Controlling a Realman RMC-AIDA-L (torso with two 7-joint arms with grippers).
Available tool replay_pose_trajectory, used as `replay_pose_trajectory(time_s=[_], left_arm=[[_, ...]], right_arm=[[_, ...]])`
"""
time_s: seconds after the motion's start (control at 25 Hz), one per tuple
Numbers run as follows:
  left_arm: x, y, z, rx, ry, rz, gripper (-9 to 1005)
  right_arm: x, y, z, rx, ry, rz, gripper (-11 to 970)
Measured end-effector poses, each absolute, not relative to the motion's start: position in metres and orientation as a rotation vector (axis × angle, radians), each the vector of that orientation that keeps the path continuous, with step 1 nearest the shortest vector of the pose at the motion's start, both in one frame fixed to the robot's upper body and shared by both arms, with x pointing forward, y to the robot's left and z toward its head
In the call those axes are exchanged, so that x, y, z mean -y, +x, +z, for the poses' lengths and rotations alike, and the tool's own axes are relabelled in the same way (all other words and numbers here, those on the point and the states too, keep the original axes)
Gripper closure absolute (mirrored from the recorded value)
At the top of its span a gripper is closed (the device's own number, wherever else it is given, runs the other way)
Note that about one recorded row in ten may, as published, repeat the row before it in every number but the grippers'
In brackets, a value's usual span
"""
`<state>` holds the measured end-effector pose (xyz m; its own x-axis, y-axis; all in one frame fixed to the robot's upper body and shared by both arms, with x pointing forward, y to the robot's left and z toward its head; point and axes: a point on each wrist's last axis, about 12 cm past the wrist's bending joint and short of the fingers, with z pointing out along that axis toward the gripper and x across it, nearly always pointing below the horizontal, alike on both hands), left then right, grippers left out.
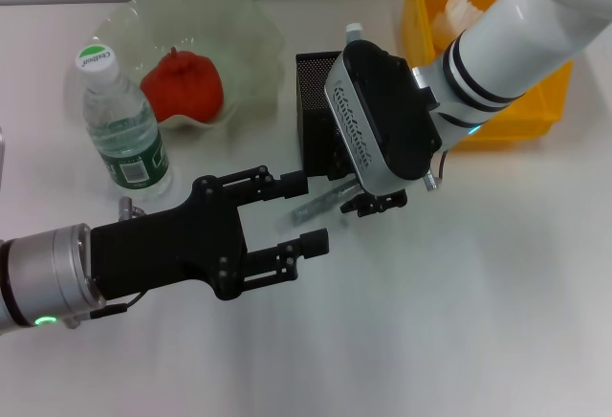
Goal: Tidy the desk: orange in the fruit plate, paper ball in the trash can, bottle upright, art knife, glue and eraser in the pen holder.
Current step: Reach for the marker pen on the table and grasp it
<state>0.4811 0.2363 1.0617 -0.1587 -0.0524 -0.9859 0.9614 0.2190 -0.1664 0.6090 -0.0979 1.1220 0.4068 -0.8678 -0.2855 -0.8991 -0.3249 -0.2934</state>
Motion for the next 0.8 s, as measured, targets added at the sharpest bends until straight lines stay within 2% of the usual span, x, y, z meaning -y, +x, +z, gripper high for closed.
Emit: replay_pose_trajectory(time_s=[0.28, 0.44, 0.8], left_arm=[[-0.236, 0.482, 1.062, -1.399, 0.936, -1.172, 335], [-0.236, 0.482, 1.062, -1.399, 0.936, -1.172, 336], [-0.246, 0.484, 1.067, -1.38, 0.884, -1.138, 336]], right_arm=[[0.097, 0.608, 1.119, -1.511, -2.257, 0.122, 551], [0.097, 0.606, 1.127, -1.529, -2.191, 0.188, 551], [0.131, 0.584, 1.148, -1.608, -1.984, 0.272, 552]])
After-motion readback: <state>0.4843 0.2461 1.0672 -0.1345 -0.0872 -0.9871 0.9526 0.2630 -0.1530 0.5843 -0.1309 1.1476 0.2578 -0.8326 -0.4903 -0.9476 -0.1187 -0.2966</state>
